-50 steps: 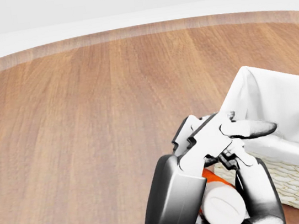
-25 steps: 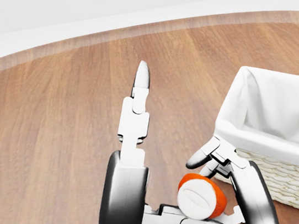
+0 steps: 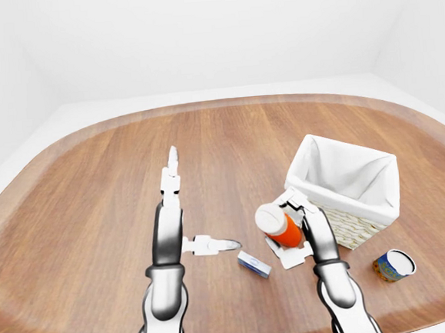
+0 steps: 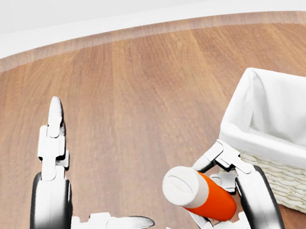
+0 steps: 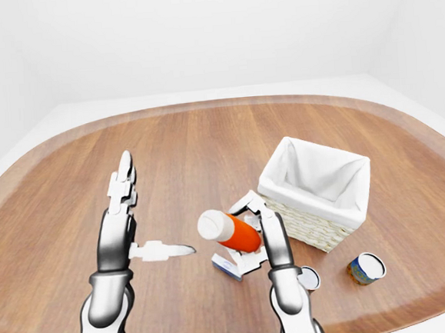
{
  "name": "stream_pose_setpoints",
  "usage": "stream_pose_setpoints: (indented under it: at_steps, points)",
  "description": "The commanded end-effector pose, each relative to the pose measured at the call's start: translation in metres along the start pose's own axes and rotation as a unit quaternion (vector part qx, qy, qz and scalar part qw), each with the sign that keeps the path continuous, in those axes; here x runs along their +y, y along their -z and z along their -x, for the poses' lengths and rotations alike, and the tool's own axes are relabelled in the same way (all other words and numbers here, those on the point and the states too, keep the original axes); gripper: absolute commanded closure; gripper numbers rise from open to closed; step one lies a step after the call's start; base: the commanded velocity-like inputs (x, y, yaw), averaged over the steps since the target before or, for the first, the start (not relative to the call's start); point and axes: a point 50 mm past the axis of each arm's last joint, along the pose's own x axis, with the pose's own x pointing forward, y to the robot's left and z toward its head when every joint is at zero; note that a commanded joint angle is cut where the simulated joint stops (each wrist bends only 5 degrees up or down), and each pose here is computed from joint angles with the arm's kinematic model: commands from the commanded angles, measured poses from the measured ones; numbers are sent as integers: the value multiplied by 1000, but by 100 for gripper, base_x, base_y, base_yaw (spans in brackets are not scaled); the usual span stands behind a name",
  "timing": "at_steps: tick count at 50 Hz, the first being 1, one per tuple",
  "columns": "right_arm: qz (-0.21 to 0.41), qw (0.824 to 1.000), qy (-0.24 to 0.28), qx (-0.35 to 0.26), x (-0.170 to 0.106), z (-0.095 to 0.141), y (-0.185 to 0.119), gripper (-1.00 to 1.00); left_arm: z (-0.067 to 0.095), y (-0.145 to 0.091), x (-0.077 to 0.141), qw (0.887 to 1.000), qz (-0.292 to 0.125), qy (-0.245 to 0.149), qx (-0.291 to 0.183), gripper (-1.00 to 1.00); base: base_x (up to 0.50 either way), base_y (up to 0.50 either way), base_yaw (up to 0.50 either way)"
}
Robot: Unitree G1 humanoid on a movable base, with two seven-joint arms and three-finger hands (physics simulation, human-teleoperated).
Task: Pick up the ketchup, and put it in the basket.
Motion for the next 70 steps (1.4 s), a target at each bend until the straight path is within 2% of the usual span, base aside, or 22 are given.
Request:
stream_pose_setpoints:
  at_steps: [1,7,14,15,17,20,28,58,70]
  points:
    - [-14,1000,4,-4,-1,0,-2,100,11,44,31,995,-14,-45,86,-100,0,0,0]
    - [-15,1000,4,-7,-1,1,-4,100,12,61,46,992,-2,-69,109,-100,0,0,0]
    - [-14,1000,4,-7,-1,1,-4,100,19,80,52,989,-8,-75,124,-100,0,0,0]
    - [-12,1000,3,-5,0,0,-3,100,21,89,53,987,-9,-75,139,-100,0,0,0]
    - [-12,1000,3,-5,1,0,-3,100,22,89,53,987,-9,-76,141,-100,0,0,0]
    - [-12,1000,2,-6,1,1,-4,100,26,111,54,980,-10,-78,185,-100,0,0,0]
    - [-11,1000,2,-8,1,0,-4,100,21,111,57,980,-8,-84,180,-100,0,0,0]
    - [-14,1000,0,-12,5,-1,-6,100,22,108,56,981,-8,-81,175,-100,0,0,0]
    - [-10,999,11,-42,-2,0,-21,100,23,107,58,981,-7,-82,173,-100,0,0,0]
